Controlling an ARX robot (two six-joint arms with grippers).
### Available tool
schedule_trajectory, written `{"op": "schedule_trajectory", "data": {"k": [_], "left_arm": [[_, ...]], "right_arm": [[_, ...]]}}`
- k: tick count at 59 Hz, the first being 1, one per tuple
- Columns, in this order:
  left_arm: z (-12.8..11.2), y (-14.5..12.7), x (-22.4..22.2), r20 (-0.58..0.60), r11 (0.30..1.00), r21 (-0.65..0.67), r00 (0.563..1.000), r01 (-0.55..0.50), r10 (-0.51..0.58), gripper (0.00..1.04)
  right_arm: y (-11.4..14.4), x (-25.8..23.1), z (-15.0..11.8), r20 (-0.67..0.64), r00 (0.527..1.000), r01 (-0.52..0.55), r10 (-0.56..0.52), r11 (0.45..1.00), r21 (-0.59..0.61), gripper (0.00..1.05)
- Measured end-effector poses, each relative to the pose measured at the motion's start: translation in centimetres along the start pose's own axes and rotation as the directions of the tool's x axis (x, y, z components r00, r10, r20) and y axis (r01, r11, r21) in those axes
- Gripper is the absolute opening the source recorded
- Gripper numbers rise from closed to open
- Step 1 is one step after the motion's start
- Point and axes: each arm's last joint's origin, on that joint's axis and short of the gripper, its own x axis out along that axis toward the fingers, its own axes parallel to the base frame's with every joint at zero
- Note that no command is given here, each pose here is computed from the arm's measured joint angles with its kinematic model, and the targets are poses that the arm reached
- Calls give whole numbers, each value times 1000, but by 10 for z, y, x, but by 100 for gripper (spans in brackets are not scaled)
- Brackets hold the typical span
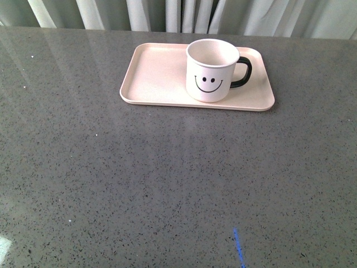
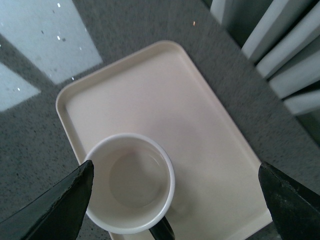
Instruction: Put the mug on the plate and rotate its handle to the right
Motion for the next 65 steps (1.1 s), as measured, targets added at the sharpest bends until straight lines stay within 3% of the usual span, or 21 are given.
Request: {"op": "schedule_trajectory", "data": {"k": [2, 5, 10, 11, 14, 27, 32, 44, 65], "left_arm": [[0, 0, 0, 0, 1000, 0, 1000, 0, 0, 96], [0, 0, 0, 0, 1000, 0, 1000, 0, 0, 96], [0, 0, 0, 0, 1000, 0, 1000, 0, 0, 96], [0, 0, 0, 0, 1000, 0, 1000, 0, 0, 95], [0, 0, 0, 0, 1000, 0, 1000, 0, 0, 96], [0, 0, 0, 0, 1000, 0, 1000, 0, 0, 96], [0, 0, 0, 0, 1000, 0, 1000, 0, 0, 95], [0, 0, 0, 0, 1000, 0, 1000, 0, 0, 96], [0, 0, 0, 0, 1000, 0, 1000, 0, 0, 96]], "right_arm": [[6, -10, 3, 28, 963, 266, -268, 962, 62, 85], [15, -22, -2, 91, 874, 459, -478, 872, 171, 76], [32, -37, -19, 221, 724, 559, -654, 743, 368, 64], [55, -52, -45, 350, 613, 538, -709, 698, 472, 50], [75, -62, -71, 375, 584, 515, -720, 686, 514, 38], [126, -87, -127, 347, 607, 494, -715, 681, 541, 2], [137, -97, -139, 360, 619, 475, -698, 698, 536, 2], [175, -126, -176, 337, 613, 490, -714, 679, 547, 2], [213, -150, -201, 335, 615, 490, -713, 679, 546, 2]]}}
